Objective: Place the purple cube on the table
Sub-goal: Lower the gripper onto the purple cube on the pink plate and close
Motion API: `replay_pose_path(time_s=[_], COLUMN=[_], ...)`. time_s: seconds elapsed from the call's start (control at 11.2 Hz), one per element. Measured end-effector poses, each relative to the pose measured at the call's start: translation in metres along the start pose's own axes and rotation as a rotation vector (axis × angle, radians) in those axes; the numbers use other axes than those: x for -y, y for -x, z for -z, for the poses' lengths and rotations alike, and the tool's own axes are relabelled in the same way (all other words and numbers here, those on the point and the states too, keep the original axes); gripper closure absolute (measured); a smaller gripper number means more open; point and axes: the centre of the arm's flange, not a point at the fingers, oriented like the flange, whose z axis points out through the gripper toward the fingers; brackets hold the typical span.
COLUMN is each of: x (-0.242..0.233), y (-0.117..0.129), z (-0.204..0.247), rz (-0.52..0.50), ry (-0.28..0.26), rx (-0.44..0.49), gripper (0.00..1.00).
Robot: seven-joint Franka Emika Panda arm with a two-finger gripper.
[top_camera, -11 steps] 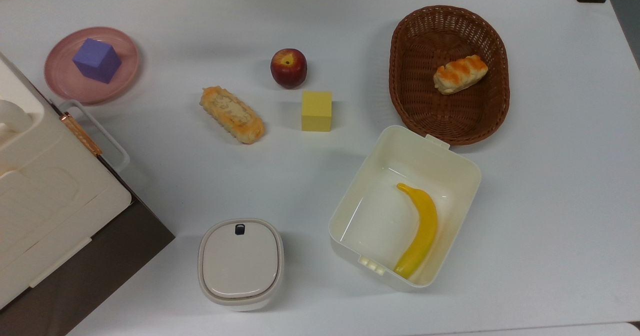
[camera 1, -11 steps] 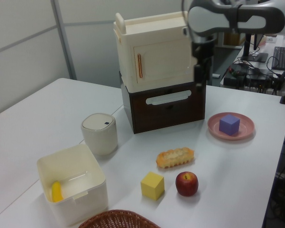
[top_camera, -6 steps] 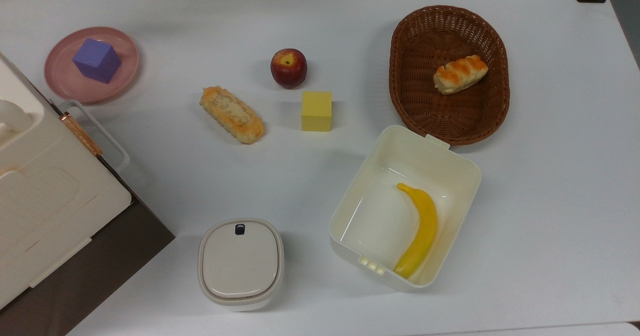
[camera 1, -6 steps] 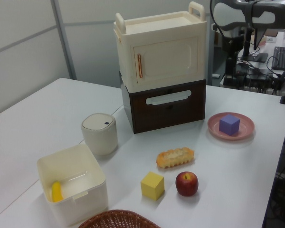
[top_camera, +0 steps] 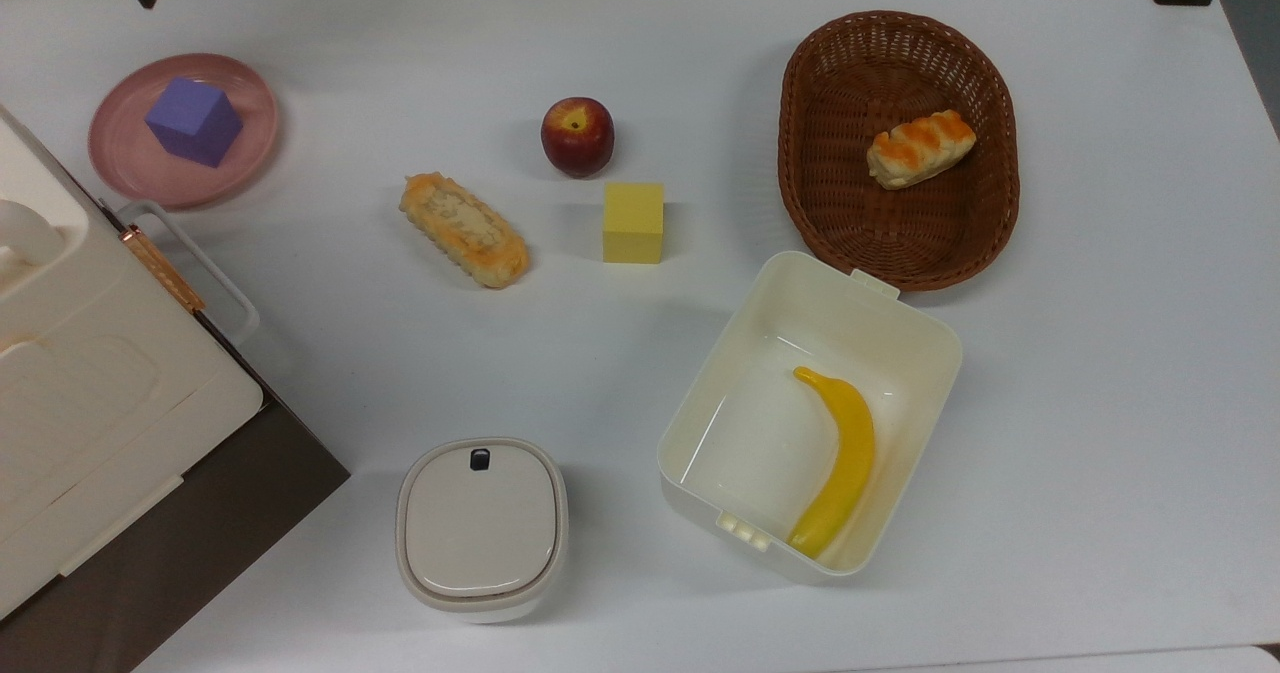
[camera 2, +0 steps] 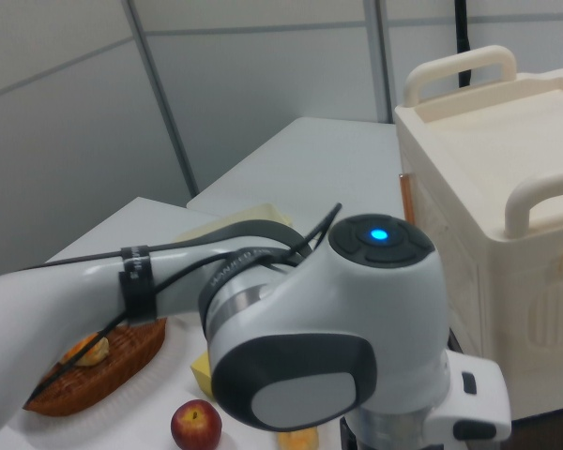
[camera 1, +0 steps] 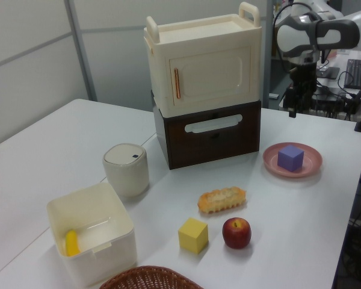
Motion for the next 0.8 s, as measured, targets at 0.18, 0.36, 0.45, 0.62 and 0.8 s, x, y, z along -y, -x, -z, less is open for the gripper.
replay_pose_path(time_s=[0.18, 0.36, 0.45, 0.62, 0.8], x=[0.0, -0.002, -0.001, 0.006, 0.015], y=[-0.005, -0.013, -0.016, -0.023, -0.032], z=[-0.021, -0.049, -0.068, -0.103, -0.124], rz=[-0.092, -0.117, -0.116, -0.101, -0.086], ry=[-0.012, -0.014, -0.015, -0.024, -0.028], rx=[0.031, 0.037, 0.042, 0.075, 0.096], gripper=[0.0, 0.0, 0.0, 0.0, 0.0])
